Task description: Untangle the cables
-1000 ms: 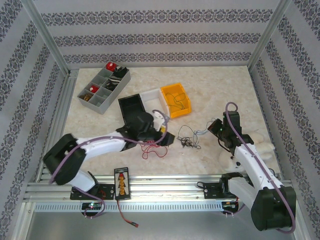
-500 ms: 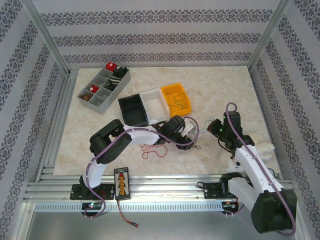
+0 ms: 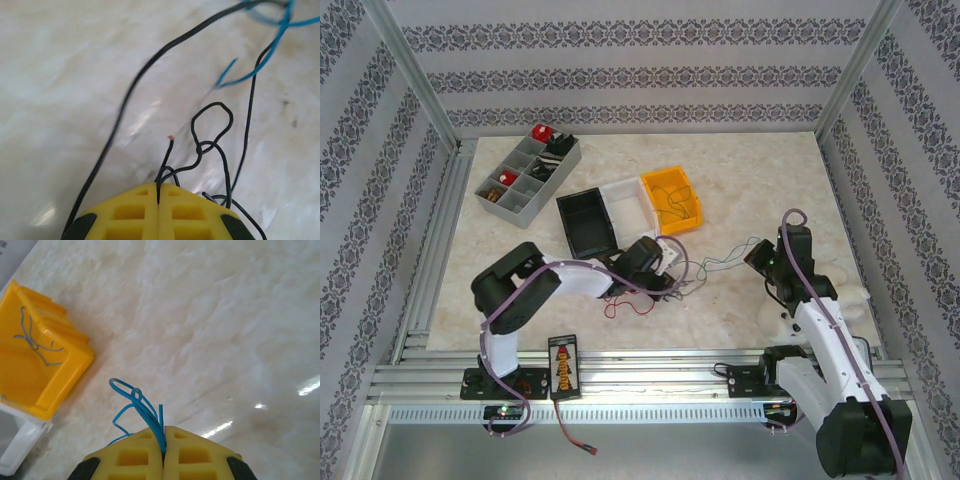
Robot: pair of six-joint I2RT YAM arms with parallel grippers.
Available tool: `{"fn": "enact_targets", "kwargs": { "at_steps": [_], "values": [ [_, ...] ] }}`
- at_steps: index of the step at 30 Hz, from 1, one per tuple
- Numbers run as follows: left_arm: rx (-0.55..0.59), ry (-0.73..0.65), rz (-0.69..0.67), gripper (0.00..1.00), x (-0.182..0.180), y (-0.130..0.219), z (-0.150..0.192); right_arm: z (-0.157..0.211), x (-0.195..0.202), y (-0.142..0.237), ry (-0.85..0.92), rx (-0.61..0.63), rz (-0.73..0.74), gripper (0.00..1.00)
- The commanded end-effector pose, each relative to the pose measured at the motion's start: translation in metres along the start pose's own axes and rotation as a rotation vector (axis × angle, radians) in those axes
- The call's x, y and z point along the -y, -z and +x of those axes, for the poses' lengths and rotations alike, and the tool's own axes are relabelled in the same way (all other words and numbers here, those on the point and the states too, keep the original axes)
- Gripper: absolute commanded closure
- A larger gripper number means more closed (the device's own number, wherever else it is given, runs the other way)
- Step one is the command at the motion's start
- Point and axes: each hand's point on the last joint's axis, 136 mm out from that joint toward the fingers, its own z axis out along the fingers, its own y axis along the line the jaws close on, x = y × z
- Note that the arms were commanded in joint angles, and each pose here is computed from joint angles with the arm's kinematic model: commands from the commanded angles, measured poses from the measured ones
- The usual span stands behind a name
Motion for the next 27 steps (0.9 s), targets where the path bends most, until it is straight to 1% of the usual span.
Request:
{"fn": "enact_targets", "kwargs": {
  "at_steps": [1,4,9,12,16,22,27],
  "values": [
    [0.062,0.100,-0.072,1.00,-0.032,0.021,-0.005,-0.015,0.016,0.012,-0.001,0.060,0.087,0.99],
    [0.087,0.152,-0.101,1.00,-0.049,0.031,-0.004,-0.020,0.027,0.015,-0.019,0.078,0.129,0.99],
    [0.113,0.215,-0.176,1.00,-0.072,0.035,-0.001,-0.025,0.042,0.021,-0.042,0.092,0.192,0.99],
    [0.149,0.263,-0.227,1.00,-0.087,0.041,-0.004,-0.029,0.053,0.028,-0.057,0.105,0.240,0.98],
    [0.176,0.305,-0.281,1.00,-0.102,0.047,-0.004,-0.034,0.062,0.035,-0.079,0.123,0.270,0.98],
    [0.194,0.399,-0.460,1.00,-0.136,0.063,0.010,-0.043,0.075,0.046,-0.105,0.154,0.324,0.98],
    [0.264,0.536,-0.668,1.00,-0.169,0.097,0.028,-0.054,0.079,0.054,-0.130,0.191,0.334,0.97]
  ]
}}
